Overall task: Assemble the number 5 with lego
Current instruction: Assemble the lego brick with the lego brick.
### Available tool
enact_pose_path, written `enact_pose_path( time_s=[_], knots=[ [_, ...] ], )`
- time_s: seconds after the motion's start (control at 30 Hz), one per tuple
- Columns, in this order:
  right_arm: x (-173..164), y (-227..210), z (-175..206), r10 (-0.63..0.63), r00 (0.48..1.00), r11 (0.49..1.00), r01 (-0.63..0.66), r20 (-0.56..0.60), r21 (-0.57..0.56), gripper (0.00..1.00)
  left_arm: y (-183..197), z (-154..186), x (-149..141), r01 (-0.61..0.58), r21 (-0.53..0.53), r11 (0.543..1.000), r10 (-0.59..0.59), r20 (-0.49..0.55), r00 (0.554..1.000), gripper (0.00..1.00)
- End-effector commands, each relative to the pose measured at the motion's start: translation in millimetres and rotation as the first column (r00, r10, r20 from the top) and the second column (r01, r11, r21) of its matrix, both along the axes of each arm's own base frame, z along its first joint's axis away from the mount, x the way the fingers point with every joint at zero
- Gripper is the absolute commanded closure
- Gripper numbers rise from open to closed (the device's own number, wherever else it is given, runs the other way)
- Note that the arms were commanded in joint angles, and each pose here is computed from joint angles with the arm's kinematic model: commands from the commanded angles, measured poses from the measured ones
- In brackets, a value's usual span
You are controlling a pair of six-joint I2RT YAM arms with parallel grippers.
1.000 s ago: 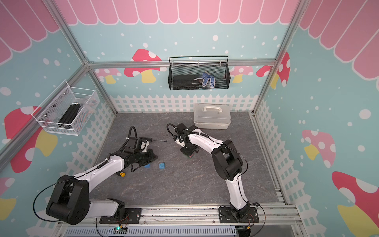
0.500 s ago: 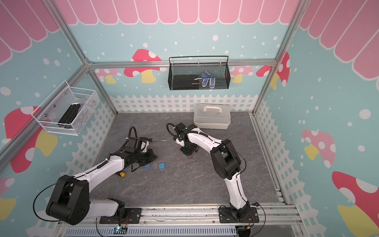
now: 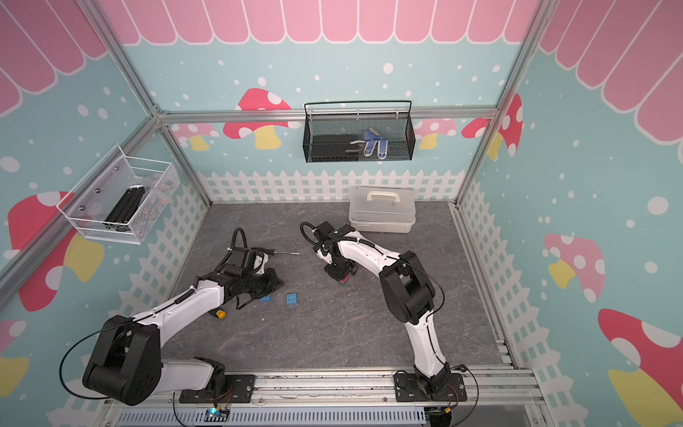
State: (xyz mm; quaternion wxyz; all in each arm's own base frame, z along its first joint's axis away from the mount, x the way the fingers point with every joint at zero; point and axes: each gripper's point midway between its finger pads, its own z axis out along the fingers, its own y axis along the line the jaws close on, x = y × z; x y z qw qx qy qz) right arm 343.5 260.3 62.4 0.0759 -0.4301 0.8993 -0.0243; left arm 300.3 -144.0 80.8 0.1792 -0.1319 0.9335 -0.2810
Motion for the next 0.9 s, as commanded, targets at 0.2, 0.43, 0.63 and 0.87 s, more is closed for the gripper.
enact_pose_path(
  time_s=[0.2,0.43,0.63,0.87],
  knots=[
    [-27.8,-5.5,-66.6,-0.026,0.987,1.0,0.025,-0.156,-0.007,1.0,3.1,6.1,0.9,-0.017,-0.005,1.0,0.017,0.014,1.0,0.9],
    [-27.9,-24.8,-75.4,-0.064,0.986,0.99,0.044,-0.153,-0.133,1.0,3.0,5.5,0.7,-0.016,-0.006,1.0,0.016,0.012,1.0,0.9],
    [-33.1,-29.4,-81.0,-0.066,0.982,0.986,0.037,-0.177,-0.164,1.0,3.0,6.2,0.6,-0.017,-0.007,1.0,0.017,0.013,1.0,0.9],
    [-31.4,-22.9,-66.8,-0.057,0.985,0.992,0.037,-0.166,-0.118,0.87,4.3,7.4,0.2,-0.02,-0.005,1.0,0.02,0.019,1.0,0.9]
  ],
)
